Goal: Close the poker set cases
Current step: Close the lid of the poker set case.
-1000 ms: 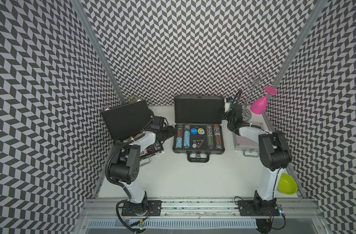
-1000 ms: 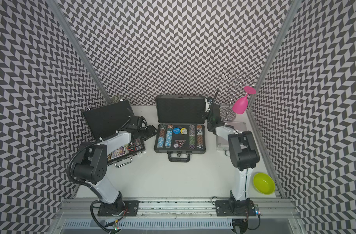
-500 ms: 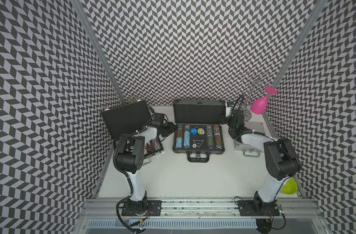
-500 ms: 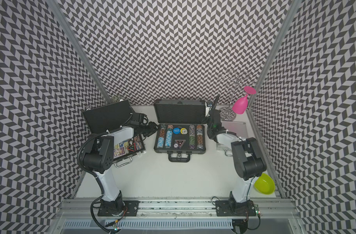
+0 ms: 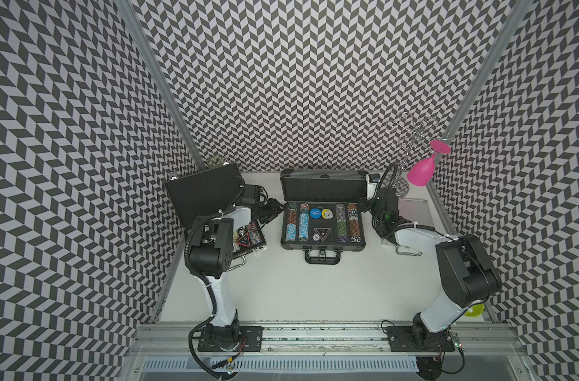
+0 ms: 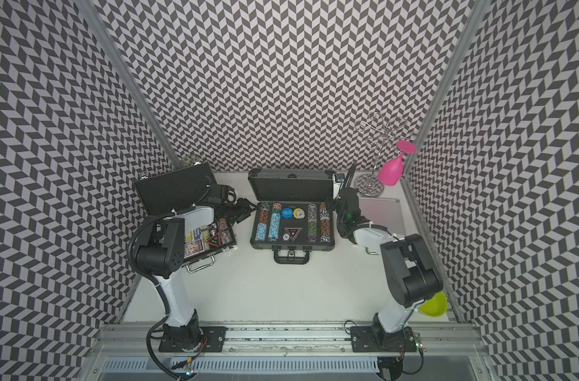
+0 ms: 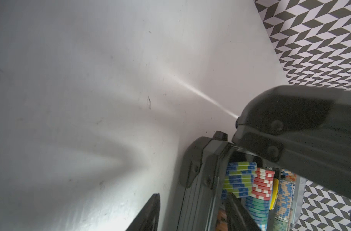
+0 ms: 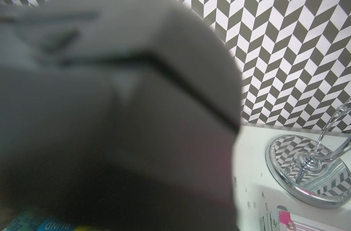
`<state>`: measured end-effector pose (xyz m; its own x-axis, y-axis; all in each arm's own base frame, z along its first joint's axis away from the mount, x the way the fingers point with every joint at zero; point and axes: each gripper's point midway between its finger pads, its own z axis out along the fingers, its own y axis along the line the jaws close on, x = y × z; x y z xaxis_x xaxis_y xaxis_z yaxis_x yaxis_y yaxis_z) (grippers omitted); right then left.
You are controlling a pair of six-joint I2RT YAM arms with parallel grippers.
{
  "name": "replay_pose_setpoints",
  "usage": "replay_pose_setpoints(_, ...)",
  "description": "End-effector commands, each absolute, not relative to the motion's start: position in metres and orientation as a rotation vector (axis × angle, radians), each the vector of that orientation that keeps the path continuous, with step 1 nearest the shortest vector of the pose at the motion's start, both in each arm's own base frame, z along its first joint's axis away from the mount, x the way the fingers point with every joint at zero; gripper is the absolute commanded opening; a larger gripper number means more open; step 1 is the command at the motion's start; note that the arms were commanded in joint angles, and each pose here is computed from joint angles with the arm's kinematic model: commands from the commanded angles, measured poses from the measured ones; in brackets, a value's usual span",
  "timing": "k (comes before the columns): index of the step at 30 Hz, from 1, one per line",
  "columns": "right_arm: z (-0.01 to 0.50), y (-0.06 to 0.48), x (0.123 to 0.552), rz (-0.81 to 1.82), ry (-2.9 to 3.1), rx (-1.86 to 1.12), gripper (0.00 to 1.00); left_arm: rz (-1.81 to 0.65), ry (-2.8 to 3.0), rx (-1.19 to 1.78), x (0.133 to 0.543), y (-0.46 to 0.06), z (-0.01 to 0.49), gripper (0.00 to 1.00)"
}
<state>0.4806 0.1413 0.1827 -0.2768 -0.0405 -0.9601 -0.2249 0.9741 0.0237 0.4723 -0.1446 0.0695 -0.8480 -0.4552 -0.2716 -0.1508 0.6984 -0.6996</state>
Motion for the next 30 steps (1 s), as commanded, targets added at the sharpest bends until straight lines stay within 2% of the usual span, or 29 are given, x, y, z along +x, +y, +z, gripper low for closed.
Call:
replay_pose_setpoints(1,0.178,0.166,0.465,0.269,1.872,-0.259,0.32,-0.998,2.443,-0.439,0.485,-0.15,0.078,0.56)
replay_pose_setpoints(14,0.166,0.15,0.441,0.245,1.939,-0.204,0.45,-1.113,2.378,-0.423,0.491,-0.162,0.108,0.59)
replay_pose_setpoints(30,0.177,0.133,0.421,0.221,1.939,-0.138,0.5,-1.088,2.396,-0.438,0.484,-0.16,0.102,0.6)
